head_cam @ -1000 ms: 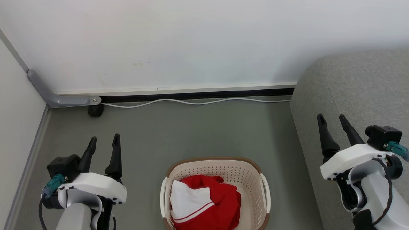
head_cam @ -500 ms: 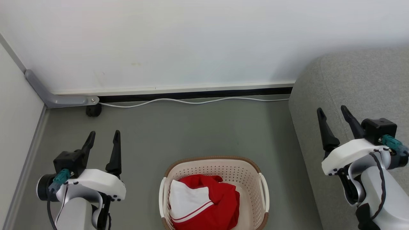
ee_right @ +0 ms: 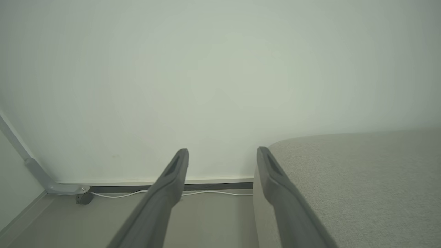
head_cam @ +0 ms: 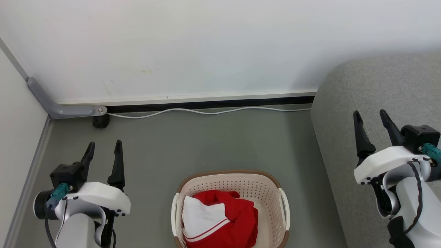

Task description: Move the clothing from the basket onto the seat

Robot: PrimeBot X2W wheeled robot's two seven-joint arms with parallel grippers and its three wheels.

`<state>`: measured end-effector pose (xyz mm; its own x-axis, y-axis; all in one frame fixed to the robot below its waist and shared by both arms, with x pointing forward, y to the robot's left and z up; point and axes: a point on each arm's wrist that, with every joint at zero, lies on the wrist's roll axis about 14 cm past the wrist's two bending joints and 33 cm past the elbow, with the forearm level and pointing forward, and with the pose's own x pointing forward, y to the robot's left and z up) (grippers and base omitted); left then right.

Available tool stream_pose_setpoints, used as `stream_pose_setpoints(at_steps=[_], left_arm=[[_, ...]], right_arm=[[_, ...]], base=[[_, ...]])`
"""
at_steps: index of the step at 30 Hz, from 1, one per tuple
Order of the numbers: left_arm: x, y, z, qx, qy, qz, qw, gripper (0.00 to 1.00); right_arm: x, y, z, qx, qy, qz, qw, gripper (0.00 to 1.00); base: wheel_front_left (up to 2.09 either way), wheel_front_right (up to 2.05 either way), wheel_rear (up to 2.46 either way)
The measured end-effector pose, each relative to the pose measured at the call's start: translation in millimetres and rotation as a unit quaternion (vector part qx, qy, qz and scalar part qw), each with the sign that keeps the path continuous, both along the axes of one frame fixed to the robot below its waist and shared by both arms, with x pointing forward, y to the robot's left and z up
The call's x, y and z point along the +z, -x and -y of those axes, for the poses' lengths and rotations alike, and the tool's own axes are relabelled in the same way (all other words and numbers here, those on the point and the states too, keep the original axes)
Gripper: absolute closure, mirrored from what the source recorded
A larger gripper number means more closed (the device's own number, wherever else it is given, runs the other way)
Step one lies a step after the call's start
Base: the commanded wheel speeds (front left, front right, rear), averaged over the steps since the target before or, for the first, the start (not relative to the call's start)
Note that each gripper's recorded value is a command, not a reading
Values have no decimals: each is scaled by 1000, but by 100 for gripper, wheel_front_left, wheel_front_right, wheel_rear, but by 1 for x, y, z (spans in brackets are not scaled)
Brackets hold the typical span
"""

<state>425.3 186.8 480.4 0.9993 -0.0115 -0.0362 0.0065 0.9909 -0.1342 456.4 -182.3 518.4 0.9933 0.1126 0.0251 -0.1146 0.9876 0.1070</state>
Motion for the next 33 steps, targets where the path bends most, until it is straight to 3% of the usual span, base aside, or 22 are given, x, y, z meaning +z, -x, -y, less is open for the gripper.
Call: stream_pose_setpoints(at_steps=[18,27,33], left_arm=[[-18,-2,11,-13,2,-24,1000,0],[-66,-7,44,-52,45,-87,994,0],[-100,-15,88,-105,73,-134,983,0]], right_arm=[[7,-7,0,-4,-10,17,1000,0],[8,-35,1,1,-7,36,999,0],[-4,-63,3,5,2,39,999,0]], base=[[0,0,0],[0,0,0],[0,0,0]])
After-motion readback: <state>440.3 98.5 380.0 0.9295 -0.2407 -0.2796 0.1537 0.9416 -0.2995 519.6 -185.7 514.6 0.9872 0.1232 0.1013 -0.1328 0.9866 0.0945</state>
